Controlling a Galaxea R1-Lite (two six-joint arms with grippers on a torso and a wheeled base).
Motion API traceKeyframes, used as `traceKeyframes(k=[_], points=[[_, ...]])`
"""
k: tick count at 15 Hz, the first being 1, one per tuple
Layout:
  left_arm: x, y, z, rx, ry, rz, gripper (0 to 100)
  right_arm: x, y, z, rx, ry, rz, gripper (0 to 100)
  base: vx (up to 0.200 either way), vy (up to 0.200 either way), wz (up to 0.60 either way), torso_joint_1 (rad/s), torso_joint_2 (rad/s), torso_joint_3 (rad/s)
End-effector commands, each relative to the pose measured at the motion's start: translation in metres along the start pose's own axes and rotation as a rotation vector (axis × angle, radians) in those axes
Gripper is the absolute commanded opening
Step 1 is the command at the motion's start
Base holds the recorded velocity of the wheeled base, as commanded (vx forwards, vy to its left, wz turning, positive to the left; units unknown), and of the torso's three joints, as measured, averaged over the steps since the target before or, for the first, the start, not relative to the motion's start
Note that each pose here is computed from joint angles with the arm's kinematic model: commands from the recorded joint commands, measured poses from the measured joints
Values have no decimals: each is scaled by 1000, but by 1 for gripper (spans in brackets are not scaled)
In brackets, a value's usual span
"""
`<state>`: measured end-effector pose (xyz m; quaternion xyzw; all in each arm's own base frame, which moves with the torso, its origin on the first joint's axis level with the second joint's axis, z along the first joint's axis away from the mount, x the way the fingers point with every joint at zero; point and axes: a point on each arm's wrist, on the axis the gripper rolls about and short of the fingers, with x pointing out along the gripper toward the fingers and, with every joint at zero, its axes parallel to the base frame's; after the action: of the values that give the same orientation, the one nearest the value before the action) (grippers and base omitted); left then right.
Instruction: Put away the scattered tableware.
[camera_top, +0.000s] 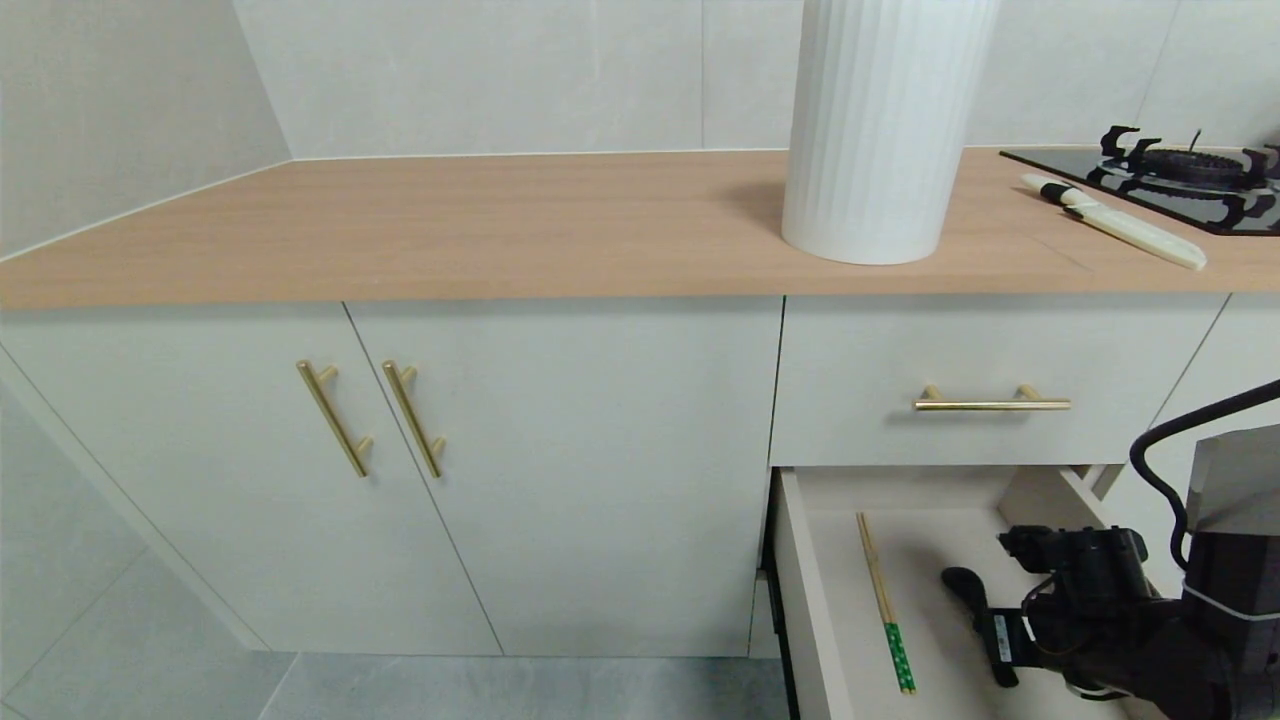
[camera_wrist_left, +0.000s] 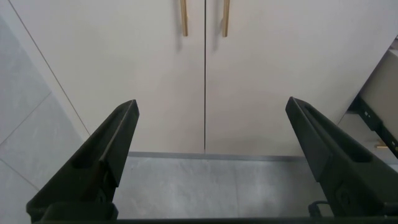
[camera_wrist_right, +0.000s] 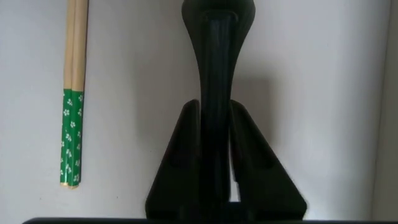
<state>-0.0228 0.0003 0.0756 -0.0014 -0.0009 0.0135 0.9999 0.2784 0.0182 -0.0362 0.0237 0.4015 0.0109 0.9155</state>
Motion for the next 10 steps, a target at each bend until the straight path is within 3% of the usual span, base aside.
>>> traceKeyframes(k=[1, 5, 6, 10], points=[[0, 0, 0, 0, 0, 1, 100, -5, 0, 4, 0, -20, 1, 100, 0, 0, 0, 0, 0, 0], [0, 0, 0, 0, 0, 1, 100, -23, 1, 14, -1, -78, 7, 100, 0, 0, 0, 0, 0, 0], [0, 0, 0, 0, 0, 1, 100, -49, 2, 29, -4, -165, 13, 100, 0, 0, 0, 0, 0, 0], [0, 0, 0, 0, 0, 1, 100, -107, 8, 52, -19, -216, 32, 100, 0, 0, 0, 0, 0, 0]])
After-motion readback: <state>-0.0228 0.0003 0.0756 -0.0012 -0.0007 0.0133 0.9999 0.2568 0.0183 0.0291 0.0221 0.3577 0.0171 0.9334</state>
